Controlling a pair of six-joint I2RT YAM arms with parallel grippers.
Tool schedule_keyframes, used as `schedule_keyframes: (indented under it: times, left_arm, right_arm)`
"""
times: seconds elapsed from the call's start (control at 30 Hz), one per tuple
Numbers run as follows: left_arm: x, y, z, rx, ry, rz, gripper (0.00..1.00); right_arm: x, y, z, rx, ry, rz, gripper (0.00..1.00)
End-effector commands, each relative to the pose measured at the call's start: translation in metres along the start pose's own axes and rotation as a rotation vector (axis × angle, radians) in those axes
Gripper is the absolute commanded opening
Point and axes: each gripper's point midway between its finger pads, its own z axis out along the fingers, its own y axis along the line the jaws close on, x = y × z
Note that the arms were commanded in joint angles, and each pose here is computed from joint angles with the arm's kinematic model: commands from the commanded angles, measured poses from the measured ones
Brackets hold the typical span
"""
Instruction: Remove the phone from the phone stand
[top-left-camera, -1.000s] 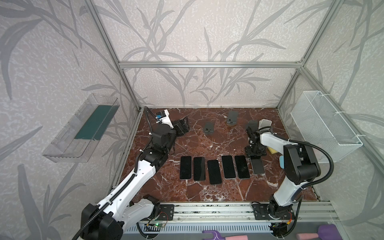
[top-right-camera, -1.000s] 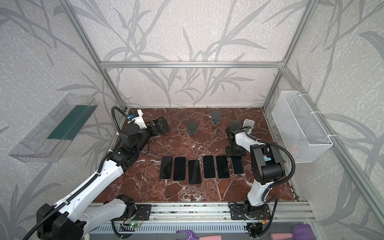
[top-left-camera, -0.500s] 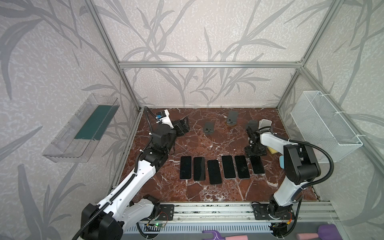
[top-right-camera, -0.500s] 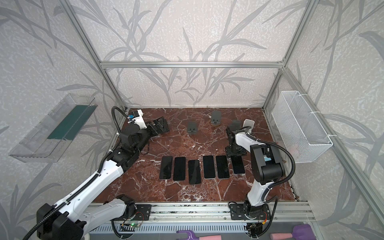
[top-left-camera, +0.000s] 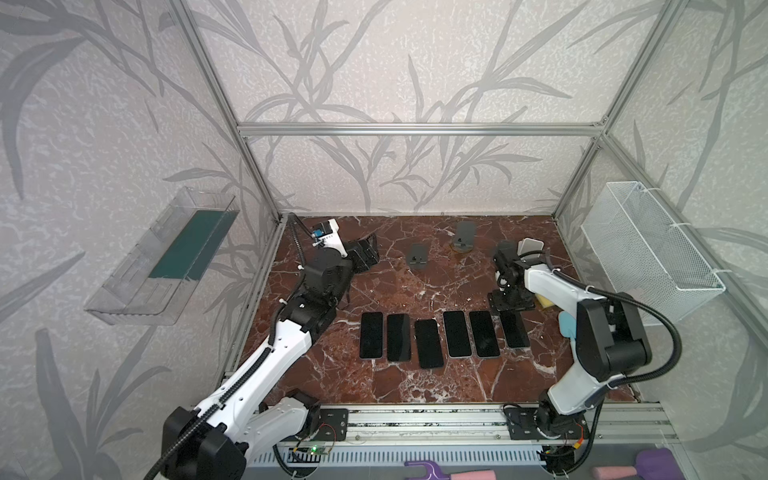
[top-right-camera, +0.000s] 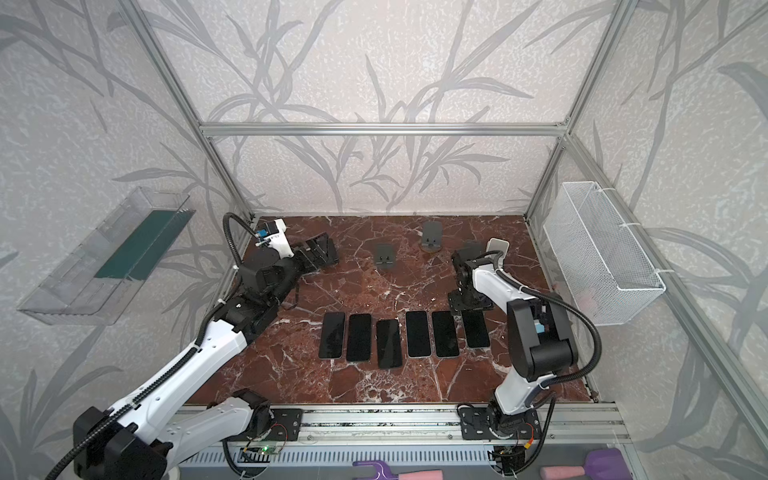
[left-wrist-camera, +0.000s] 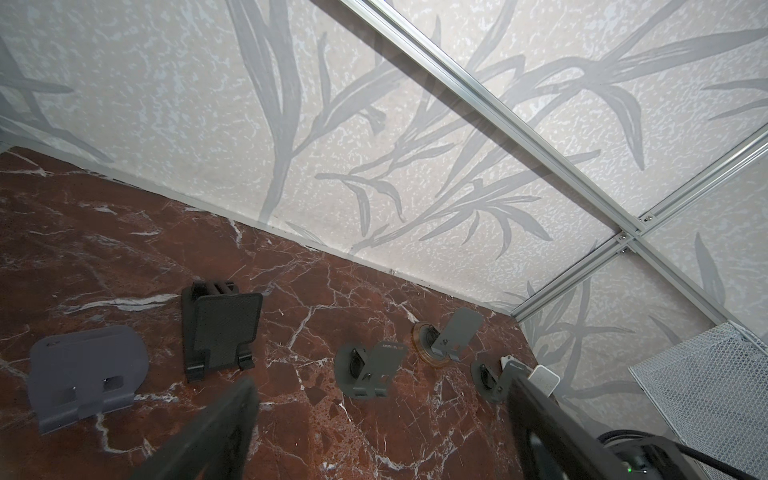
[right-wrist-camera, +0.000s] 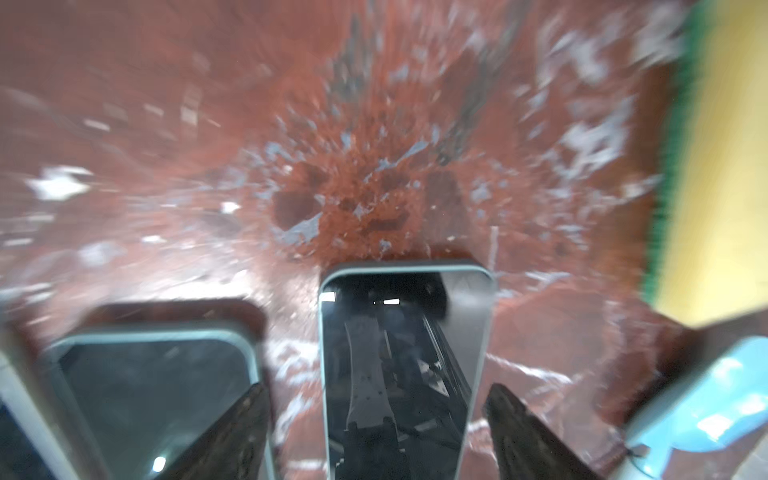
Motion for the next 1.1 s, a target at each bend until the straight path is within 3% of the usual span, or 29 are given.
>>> schedule_keyframes:
  times: [0.0, 0.17, 0.37, 0.47, 0.57, 0.7, 0.87, 0.9, 0.97, 1.03, 1.07]
  left_arm:
    - [-0.006, 0.002, -0.002, -0.009, -0.021, 0.014, 0.93]
    - [-0.014, 0.002, -0.004, -0.031, -0.039, 0.083, 0.94]
    - [-0.049, 0.02, -0.026, -0.158, -0.204, 0.273, 0.97]
    - [-0.062, 0.032, -0.035, -0.24, -0.29, 0.331, 0.97]
    - [-0.064, 0.055, -0.035, -0.341, -0.379, 0.24, 0.94]
    - [-0.063, 0.073, -0.029, -0.425, -0.436, 0.105, 0.99]
    - [-0.039, 0.111, -0.038, -0.638, -0.351, 0.164, 0.99]
    - [-0.035, 0.116, -0.042, -0.643, -0.358, 0.158, 0.99]
    - [-0.025, 0.109, -0.045, -0.53, -0.356, 0.18, 0.99]
    - [-0.02, 0.098, -0.051, -0.391, -0.411, 0.229, 0.99]
    - [-0.021, 0.101, -0.057, -0.393, -0.447, 0.212, 0.99]
  right_arm:
    - [-0.029, 0.0, -0.054, -0.015, -0.183, 0.016, 0.84]
    - [-0.058, 0.023, -0.122, -0.092, -0.49, 0.001, 0.85]
    - [-0.069, 0.066, -0.192, -0.406, -0.886, -0.04, 0.99]
    - [-0.07, 0.052, -0.197, -0.441, -1.015, 0.133, 0.99]
    - [-0.065, 0.042, -0.184, -0.453, -1.115, 0.237, 0.99]
    - [-0.057, 0.047, -0.18, -0.459, -1.235, 0.144, 0.99]
    - [-0.045, 0.047, -0.163, -0.418, -1.31, 0.072, 0.99]
    - [-0.043, 0.046, -0.158, -0.433, -1.312, 0.101, 0.99]
    - [-0.042, 0.048, -0.148, -0.509, -1.31, 0.19, 0.99]
    - [-0.043, 0.054, -0.14, -0.541, -1.32, 0.185, 0.99]
    - [-0.045, 0.056, -0.136, -0.542, -1.321, 0.173, 0.99]
